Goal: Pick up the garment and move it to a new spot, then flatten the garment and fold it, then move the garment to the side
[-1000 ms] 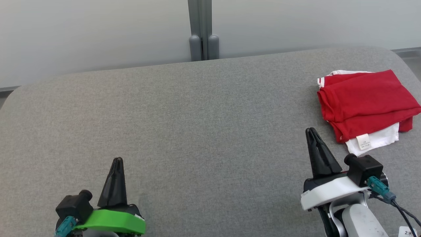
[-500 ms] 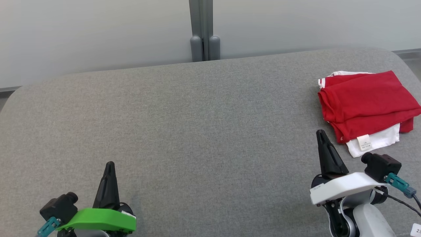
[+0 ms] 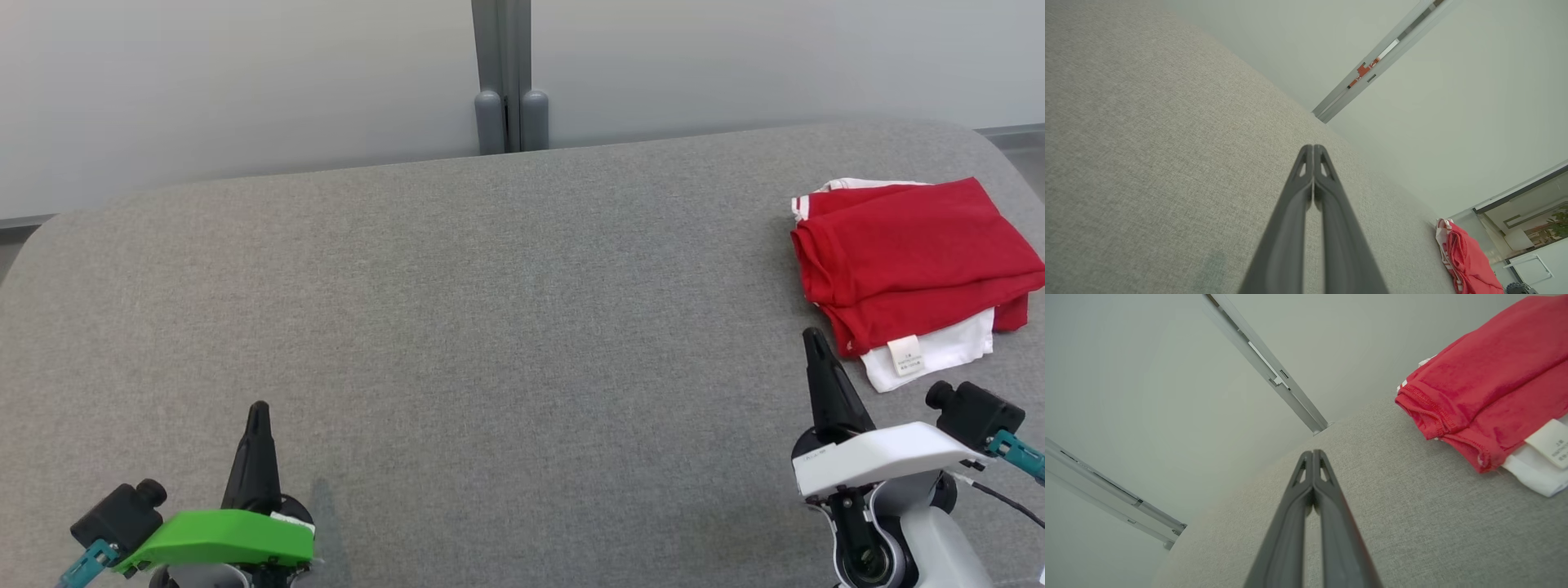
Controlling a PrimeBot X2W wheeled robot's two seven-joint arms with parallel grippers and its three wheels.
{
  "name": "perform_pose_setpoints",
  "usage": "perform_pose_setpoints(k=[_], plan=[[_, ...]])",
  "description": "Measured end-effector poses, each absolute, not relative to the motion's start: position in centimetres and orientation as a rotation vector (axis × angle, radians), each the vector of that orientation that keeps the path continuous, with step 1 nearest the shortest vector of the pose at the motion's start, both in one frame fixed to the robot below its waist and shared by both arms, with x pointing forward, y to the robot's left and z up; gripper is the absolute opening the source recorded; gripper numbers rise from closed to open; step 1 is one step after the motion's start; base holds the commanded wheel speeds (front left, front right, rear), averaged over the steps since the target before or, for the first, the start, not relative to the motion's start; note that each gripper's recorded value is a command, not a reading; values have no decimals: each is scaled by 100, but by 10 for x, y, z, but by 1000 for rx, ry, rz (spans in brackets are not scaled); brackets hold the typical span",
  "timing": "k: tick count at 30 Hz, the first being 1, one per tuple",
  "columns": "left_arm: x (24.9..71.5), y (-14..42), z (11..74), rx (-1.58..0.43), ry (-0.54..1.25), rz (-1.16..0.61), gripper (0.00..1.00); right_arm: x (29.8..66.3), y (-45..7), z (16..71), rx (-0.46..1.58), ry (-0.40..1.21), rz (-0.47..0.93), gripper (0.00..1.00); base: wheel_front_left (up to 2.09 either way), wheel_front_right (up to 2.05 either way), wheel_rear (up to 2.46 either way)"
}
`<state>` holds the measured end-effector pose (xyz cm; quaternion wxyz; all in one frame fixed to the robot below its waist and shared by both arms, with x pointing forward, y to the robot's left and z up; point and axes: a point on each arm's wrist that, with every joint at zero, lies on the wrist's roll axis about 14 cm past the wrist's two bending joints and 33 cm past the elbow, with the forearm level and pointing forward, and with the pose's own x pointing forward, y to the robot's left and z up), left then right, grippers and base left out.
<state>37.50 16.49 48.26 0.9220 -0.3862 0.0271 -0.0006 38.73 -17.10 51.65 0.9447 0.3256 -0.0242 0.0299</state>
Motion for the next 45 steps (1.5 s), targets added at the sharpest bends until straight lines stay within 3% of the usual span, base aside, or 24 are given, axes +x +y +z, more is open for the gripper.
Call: perform_pose_setpoints(k=[45], plan=[[383,184,489,-1240,59,37,0,388,-191,505,1181,8,-8,0,0,0,0]])
